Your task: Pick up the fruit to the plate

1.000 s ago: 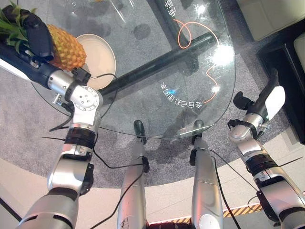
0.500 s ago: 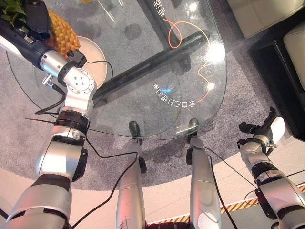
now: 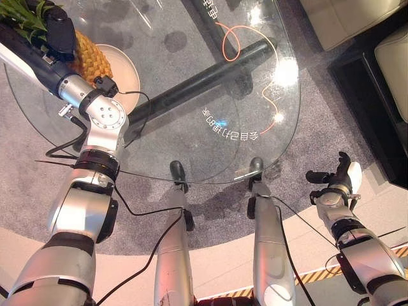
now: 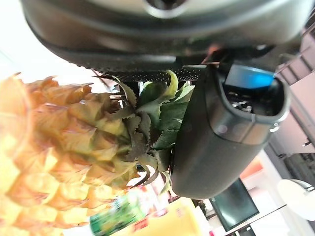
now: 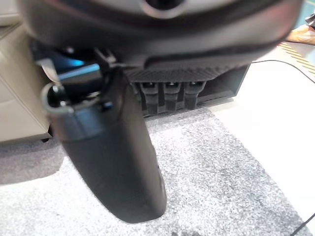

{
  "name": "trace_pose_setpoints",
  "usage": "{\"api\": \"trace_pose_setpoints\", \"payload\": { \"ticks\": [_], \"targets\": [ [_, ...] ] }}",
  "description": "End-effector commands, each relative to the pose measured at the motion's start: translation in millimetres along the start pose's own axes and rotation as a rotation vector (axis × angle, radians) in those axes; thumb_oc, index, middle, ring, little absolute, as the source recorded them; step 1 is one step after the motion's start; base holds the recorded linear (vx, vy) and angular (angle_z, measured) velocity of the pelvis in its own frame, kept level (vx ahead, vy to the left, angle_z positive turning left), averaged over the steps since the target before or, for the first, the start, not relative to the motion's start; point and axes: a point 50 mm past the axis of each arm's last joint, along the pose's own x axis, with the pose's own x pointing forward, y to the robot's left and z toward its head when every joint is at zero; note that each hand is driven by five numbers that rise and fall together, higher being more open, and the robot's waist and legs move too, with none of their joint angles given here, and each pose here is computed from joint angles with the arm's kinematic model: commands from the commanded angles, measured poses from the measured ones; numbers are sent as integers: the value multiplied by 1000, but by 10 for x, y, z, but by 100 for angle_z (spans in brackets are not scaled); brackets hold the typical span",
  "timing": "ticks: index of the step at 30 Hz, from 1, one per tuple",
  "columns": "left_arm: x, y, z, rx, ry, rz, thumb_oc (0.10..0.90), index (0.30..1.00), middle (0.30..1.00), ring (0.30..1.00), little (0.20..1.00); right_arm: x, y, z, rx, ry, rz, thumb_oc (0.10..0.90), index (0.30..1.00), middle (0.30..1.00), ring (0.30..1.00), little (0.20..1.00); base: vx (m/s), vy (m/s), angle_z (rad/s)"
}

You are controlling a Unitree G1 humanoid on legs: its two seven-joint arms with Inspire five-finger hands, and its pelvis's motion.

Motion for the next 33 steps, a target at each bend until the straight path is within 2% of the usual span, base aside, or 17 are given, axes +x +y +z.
{"api": "trace_pose_setpoints", "payload": {
  "ticks": [1, 33],
  "targets": [
    [546, 61, 553, -137, -180, 135, 100, 300, 300, 300, 200, 36, -150, -123, -25, 34, -63, 800, 900, 900, 900, 900, 6, 44, 0],
    [702, 50, 730, -133, -241, 143, 100, 300, 300, 300, 200, -15, -68, -76, -21, -18, -63, 800, 900, 900, 900, 900, 2, 12, 0]
  ]
}}
